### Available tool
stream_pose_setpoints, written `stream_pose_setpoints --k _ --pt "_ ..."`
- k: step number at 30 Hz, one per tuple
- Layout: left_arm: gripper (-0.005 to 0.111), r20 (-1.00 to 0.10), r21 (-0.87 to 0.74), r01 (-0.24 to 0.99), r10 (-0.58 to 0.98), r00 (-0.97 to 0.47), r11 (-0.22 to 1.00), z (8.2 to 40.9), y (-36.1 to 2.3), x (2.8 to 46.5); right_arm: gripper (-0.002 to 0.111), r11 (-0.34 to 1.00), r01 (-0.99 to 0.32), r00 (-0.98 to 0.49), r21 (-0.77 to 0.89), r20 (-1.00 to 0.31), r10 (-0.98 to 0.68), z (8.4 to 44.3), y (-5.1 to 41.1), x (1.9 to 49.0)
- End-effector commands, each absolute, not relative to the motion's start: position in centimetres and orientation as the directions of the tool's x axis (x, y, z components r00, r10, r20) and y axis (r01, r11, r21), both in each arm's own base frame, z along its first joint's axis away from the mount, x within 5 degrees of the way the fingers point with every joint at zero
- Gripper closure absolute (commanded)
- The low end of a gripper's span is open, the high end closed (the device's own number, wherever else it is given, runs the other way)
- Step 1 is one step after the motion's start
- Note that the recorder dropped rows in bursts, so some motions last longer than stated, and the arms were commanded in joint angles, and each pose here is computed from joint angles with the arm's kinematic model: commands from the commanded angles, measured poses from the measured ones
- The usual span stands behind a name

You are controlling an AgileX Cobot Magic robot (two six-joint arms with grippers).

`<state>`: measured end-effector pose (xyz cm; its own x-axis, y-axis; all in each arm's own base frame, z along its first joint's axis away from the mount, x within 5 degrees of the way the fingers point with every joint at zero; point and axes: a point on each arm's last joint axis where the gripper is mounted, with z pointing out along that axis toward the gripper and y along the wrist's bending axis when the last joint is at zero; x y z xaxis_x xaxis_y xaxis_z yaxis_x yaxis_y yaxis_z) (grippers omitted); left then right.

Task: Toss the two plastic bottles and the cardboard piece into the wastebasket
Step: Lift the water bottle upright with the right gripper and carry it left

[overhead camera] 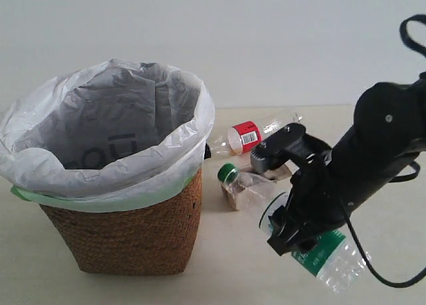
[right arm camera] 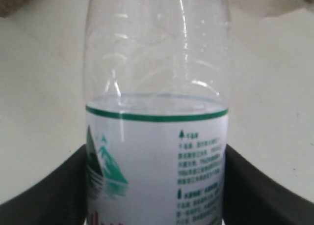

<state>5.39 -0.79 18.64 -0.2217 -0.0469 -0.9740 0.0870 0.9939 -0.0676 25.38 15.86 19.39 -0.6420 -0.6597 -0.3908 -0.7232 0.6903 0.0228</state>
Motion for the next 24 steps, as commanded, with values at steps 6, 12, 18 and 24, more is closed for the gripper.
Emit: stream_pose_setpoints --k 6,12,18,24 --pt "0.101 -0.974 -0.074 0.082 -0.054 -0.222 0.994 18.6 -0.8 5.4 0.108 0.744 -0.655 -0.501 -0.133 -0.661 -0.559 25.9 14.2 24.1" --pt "0.101 -0.974 -0.074 0.082 -0.054 -0.222 0.994 18.6 -0.8 5.4 0.108 0.858 -0.509 -0.316 -0.069 -0.912 -0.261 25.1 12.2 21.5" --pt "0.101 -0.974 -0.074 0.082 -0.054 -0.222 0.994 18.6 -0.8 5.4 0.108 0.919 -0.38 -0.266 0.103 -0.964 -0.002 24.1 10.5 20.1" --pt "0.101 -0.974 -0.074 0.082 -0.054 -0.222 0.994 18.6 -0.8 5.4 0.108 0.943 -0.313 -0.21 0.111 -0.977 0.045 25.3 9.5 19.8"
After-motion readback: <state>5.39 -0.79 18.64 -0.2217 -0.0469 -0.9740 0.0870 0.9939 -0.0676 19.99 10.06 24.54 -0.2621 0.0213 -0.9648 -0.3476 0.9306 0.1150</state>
